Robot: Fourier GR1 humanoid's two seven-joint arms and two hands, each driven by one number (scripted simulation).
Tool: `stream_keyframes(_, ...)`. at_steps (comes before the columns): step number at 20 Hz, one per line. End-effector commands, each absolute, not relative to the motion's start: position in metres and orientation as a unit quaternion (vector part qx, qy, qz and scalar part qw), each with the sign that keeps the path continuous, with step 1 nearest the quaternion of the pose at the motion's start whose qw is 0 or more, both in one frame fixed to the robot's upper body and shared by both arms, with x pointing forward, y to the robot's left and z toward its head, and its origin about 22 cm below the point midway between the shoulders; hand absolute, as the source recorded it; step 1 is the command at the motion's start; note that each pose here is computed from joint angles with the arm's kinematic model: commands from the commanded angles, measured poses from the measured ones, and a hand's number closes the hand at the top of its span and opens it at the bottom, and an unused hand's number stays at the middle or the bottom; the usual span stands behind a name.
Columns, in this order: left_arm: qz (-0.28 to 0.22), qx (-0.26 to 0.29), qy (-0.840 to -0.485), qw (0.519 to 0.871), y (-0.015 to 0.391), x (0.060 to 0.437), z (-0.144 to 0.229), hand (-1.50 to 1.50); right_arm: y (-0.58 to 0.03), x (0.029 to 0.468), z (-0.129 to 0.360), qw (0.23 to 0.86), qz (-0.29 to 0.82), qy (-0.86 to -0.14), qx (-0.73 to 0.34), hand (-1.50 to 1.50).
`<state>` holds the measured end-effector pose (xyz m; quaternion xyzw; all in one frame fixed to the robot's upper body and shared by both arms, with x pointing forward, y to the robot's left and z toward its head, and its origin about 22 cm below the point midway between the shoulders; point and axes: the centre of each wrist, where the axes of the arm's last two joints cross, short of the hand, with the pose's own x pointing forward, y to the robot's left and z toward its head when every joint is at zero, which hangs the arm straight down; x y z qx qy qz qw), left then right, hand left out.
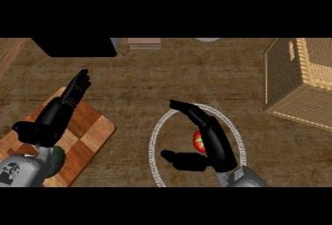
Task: Pick the tomato from the placemat and place it in the basket
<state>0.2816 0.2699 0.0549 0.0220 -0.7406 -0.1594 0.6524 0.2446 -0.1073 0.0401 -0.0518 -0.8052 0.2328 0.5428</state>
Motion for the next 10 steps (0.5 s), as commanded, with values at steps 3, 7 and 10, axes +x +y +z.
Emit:
stream_keyframes(3,-0.16,0.025,-0.735,0.658,0.272,0.278,0.054,0.0,-0.124,0.255,0.067,0.52,0.261,-0.774,-0.248,-1.5)
stream_keyframes(7,-0.158,0.035,-0.732,0.662,0.281,0.278,0.054,0.0,-0.15,0.262,0.101,0.529,0.339,-0.697,-0.344,-1.5)
stream_keyframes(10,-0.163,0.032,-0.737,0.656,0.28,0.273,0.051,0.0,-0.147,0.262,0.127,0.538,0.431,-0.626,-0.364,-1.5)
